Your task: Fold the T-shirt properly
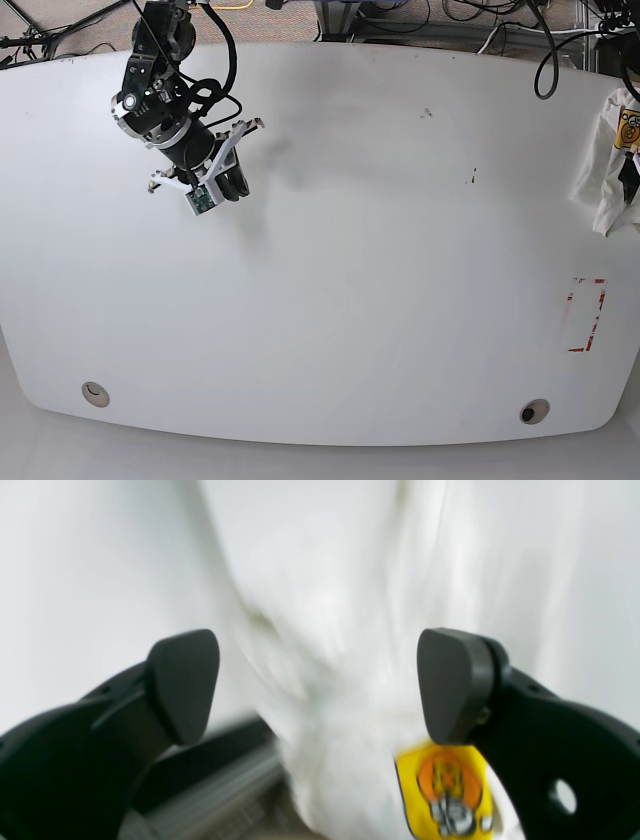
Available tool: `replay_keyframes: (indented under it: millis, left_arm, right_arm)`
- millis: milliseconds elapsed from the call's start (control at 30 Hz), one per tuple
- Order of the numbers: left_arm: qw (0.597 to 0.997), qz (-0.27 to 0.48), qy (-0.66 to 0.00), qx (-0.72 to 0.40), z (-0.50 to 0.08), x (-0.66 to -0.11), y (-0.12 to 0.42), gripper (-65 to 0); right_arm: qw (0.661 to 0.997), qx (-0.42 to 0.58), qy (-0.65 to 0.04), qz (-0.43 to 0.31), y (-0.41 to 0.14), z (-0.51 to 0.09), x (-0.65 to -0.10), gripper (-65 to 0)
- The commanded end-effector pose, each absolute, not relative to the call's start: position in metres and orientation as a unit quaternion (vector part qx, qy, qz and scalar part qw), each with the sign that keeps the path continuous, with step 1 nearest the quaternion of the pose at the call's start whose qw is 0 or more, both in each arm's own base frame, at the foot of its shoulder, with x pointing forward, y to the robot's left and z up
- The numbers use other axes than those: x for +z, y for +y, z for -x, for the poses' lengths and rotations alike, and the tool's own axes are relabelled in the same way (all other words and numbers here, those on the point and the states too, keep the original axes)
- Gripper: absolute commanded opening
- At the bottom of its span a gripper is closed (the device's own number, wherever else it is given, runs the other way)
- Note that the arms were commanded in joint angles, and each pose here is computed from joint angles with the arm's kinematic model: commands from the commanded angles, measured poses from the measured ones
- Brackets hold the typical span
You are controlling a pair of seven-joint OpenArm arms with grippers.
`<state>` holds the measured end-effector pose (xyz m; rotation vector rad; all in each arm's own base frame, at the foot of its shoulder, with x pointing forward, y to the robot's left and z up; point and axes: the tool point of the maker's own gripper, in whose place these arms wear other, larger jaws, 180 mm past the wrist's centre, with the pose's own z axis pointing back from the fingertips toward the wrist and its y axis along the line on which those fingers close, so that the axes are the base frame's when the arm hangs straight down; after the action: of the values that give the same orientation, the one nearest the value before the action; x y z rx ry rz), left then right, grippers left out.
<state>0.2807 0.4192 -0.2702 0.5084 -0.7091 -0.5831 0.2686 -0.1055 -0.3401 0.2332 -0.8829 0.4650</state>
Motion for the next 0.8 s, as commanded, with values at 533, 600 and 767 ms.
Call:
replay_keyframes:
  millis: [533,600,767]
  left_arm:
    - [0.784,-0.131,-0.584,-0.165,-0.327,-0.237,0.263,-7.2]
    - [0.767,-0.111,-0.615,-0.143,-0.335,-0.242,0.242,-7.2]
    - [0.739,-0.092,-0.656,-0.125,-0.332,-0.267,0.204,-7.2]
  right_arm:
    - [0.814,0.228,-0.533,-0.043,-0.14,-0.301,-0.306,-57.7]
    - [0.807,0.214,-0.55,-0.035,-0.146,-0.306,-0.311,-57.7]
    - [0.798,0.18,-0.575,-0.025,-0.157,-0.305,-0.325,-57.7]
